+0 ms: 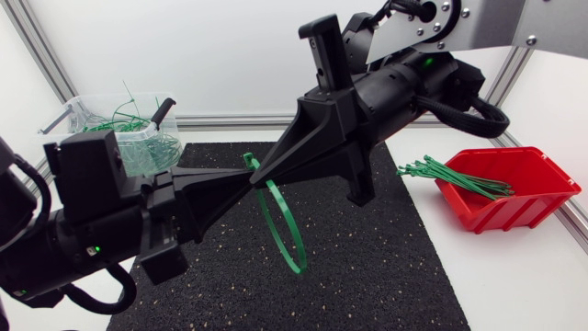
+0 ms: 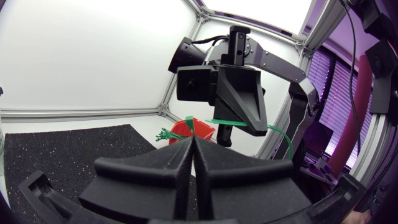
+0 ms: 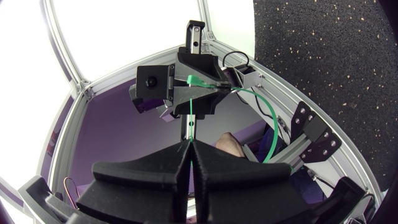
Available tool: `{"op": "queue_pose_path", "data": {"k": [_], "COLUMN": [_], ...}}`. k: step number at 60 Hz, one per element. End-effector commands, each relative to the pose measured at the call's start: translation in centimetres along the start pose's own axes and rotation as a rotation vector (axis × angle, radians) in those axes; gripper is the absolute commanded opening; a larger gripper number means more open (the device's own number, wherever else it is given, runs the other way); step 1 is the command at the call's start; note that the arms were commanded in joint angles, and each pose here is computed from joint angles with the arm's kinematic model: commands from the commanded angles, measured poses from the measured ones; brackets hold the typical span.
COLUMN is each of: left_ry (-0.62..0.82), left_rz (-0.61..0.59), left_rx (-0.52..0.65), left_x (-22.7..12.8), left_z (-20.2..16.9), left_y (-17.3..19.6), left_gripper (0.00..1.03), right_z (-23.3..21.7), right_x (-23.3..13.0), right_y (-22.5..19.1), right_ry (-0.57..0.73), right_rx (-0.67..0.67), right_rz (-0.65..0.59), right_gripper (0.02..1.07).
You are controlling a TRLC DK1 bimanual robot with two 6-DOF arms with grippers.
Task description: Take a green cable tie from the red box, thread the tail through the head to close it, then place it in the transparent bin on the left.
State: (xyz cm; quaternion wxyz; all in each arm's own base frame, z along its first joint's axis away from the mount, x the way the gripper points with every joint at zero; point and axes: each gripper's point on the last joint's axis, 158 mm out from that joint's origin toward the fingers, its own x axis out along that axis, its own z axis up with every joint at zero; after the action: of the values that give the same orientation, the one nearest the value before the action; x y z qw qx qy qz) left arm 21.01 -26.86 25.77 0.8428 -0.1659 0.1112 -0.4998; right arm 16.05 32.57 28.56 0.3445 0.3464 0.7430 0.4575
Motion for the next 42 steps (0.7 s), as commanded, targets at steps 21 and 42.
{"op": "queue_pose_path", "data": {"k": [21,42], "left_ry": [-0.013,-0.01], "left_rz": [-0.021,-0.028], "left_rx": [-0.007,-0.005], "left_x": [0.2,0.16], "left_z": [0.47,0.35], "left_y": [-0.68,-0.94], "left_gripper": [0.03,0.03], "right_z": [1.05,1.58], "right_x": [0.19,0.12], "right_y": [-0.5,-0.65], "right_ry": [0.005,0.001], "right_rx": [0.007,0.009], "right_rz": [0.006,0.009], "right_gripper": [0.08,0.08]}}
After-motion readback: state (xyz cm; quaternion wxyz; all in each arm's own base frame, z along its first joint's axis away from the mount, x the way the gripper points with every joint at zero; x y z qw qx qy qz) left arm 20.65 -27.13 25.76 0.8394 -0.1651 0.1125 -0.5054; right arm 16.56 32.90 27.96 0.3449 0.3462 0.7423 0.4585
